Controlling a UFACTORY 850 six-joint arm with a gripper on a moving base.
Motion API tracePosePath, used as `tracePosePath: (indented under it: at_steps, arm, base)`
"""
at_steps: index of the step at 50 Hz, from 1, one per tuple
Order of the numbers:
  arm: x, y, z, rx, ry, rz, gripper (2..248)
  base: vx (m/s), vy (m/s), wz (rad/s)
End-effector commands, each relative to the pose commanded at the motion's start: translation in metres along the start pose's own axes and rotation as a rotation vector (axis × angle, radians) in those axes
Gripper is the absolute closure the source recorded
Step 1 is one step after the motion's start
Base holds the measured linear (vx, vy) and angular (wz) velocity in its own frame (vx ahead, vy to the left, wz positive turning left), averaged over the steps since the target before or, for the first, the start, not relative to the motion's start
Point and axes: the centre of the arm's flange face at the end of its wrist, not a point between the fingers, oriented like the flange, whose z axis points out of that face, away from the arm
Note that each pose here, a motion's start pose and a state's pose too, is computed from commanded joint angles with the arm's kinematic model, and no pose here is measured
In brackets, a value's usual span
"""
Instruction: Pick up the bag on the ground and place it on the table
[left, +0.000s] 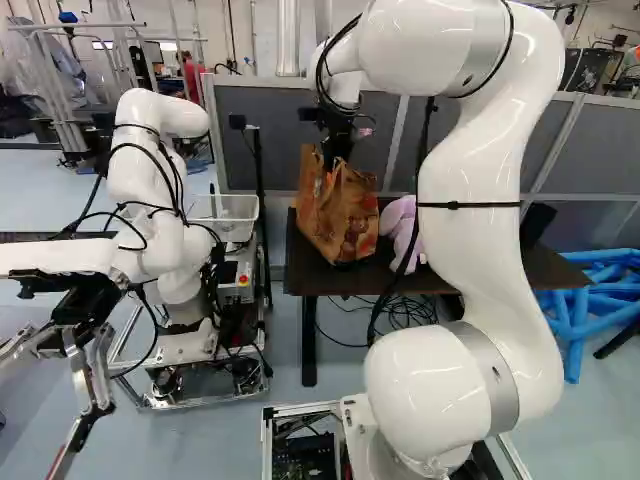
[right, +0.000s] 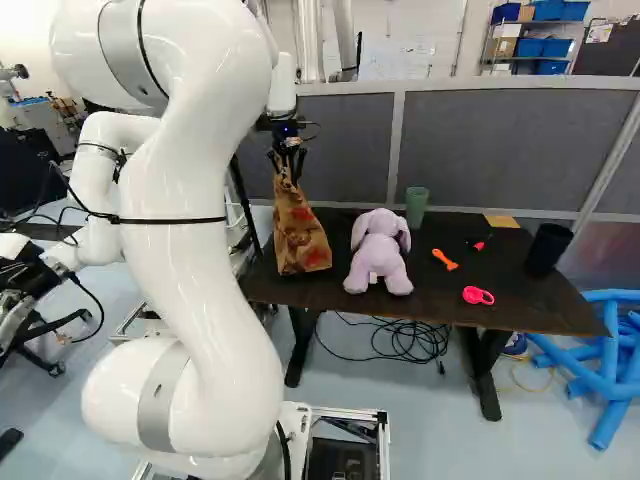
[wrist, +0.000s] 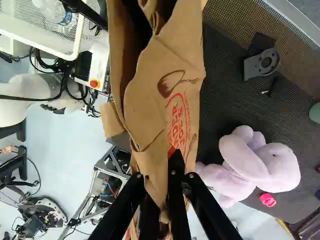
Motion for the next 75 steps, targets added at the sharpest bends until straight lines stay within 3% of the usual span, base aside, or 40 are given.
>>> tracePosePath:
  at_steps: [29, 48, 49, 53, 54, 58, 59, 64, 65, 69, 70, 74, 75]
  arm:
    - [0.016, 0.007, 0.046, 0.024, -0.065, 0.001, 229]
    - [0.018, 0.008, 0.051, 0.027, -0.072, 0.002, 229]
    - [0.018, 0.008, 0.051, 0.027, -0.072, 0.002, 215]
    - [0.018, 0.008, 0.051, 0.027, -0.072, 0.002, 215]
    - [0.018, 0.008, 0.051, 0.027, -0.072, 0.002, 183]
    - [0.018, 0.008, 0.051, 0.027, -0.072, 0.002, 183]
    - [0.018, 0.008, 0.051, 0.027, -0.072, 0.002, 150]
    - [0.018, 0.008, 0.051, 0.027, -0.072, 0.002, 150]
    - [0.018, 0.008, 0.051, 0.027, -0.072, 0.002, 115]
    - [0.018, 0.008, 0.051, 0.027, -0.072, 0.002, 115]
    - [0.018, 0.008, 0.051, 0.027, -0.072, 0.002, 79]
    - [0.018, 0.008, 0.051, 0.027, -0.072, 0.002, 79]
    - [0.018, 0.008, 0.051, 0.027, -0.072, 0.002, 43]
  base:
    - [0.0, 0.0, 0.0]
    - [0.0, 0.0, 0.0]
    - [0.0, 0.0, 0.0]
    - [0.0, 0.0, 0.0]
    - [0.0, 0.0, 0.0]
    - [0.0, 0.0, 0.0]
    - [0.0, 0.0, 0.0]
    - [0.0, 0.0, 0.0]
    - [0.0, 0.0, 0.0]
    - [0.0, 0.0, 0.0]
    - [0.0, 0.0, 0.0]
    - [0.0, 0.0, 0.0]
    - [0.0, 0.0, 0.0]
